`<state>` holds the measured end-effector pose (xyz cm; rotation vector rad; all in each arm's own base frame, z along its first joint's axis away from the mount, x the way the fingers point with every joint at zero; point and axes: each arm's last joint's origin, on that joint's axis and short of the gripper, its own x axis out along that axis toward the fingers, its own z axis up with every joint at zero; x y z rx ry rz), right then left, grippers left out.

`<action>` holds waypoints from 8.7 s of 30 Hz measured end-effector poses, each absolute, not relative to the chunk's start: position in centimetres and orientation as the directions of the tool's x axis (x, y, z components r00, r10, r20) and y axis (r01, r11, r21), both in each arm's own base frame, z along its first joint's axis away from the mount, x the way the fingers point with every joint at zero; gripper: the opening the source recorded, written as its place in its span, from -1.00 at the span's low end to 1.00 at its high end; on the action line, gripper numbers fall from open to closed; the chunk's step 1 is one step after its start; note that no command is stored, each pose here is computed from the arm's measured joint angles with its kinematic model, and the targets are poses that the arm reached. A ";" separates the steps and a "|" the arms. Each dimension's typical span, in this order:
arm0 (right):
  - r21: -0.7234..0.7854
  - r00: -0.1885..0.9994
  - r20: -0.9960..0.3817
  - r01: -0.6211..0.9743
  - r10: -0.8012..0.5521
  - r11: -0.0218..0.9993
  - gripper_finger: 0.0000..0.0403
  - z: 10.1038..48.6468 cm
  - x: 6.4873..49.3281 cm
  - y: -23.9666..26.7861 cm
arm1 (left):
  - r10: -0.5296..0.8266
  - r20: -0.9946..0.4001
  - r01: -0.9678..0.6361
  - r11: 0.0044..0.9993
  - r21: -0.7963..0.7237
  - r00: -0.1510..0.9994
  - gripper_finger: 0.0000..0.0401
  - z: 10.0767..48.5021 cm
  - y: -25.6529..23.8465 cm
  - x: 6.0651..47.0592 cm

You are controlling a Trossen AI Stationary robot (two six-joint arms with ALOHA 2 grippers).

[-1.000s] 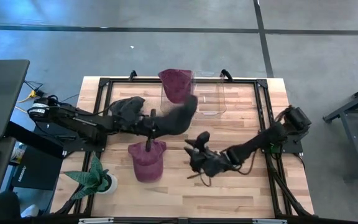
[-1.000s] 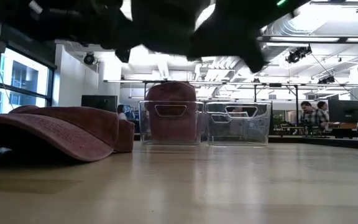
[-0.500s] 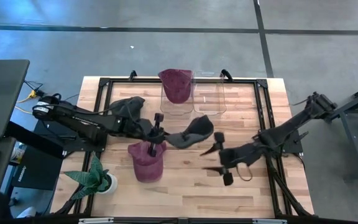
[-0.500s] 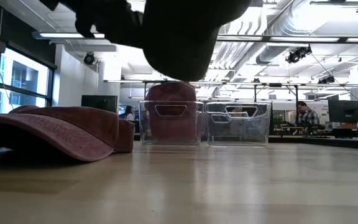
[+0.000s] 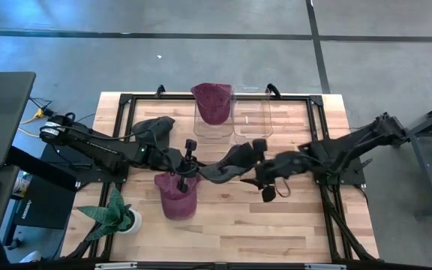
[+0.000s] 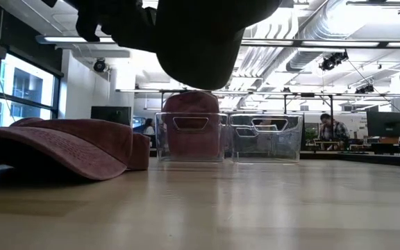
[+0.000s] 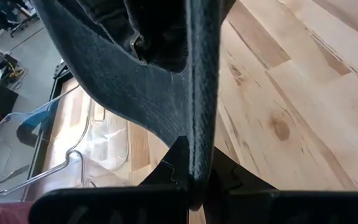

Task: Pick & Place hat
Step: Put the right black cap into the right transparent bin

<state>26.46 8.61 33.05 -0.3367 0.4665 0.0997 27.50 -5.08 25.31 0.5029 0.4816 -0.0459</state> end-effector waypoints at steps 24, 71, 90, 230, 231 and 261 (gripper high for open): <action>0.120 0.818 -0.451 -0.340 0.356 0.933 -0.04 34.3 26.3 9.7 | 0.209 -0.541 0.188 0.788 0.586 0.815 -0.99 22.3 -5.9 28.4; -0.139 0.641 -0.766 -0.090 -0.050 0.986 -0.28 25.6 31.3 8.5 | 0.478 -0.404 0.288 0.299 0.910 0.780 -0.99 16.5 -9.4 32.7; -0.543 0.420 -0.821 -0.366 -0.387 0.756 -0.40 19.8 31.9 9.5 | 0.430 -0.427 0.285 0.356 0.890 0.796 -0.99 17.2 -9.8 33.3; -0.681 0.686 -0.643 -0.306 -0.342 0.666 0.07 15.7 22.6 14.8 | 0.452 -0.410 0.213 0.424 0.880 0.793 -0.99 17.3 -9.7 33.4; -0.686 0.702 -0.630 -0.302 -0.333 0.662 0.03 15.3 22.6 14.7 | 0.452 -0.409 0.213 0.425 0.880 0.793 -0.99 17.3 -9.7 33.4; 0.023 0.508 -0.850 -0.224 0.137 0.974 -0.86 32.5 27.8 12.1 | 0.309 -0.520 0.318 0.516 0.795 0.796 0.04 19.9 -10.6 34.8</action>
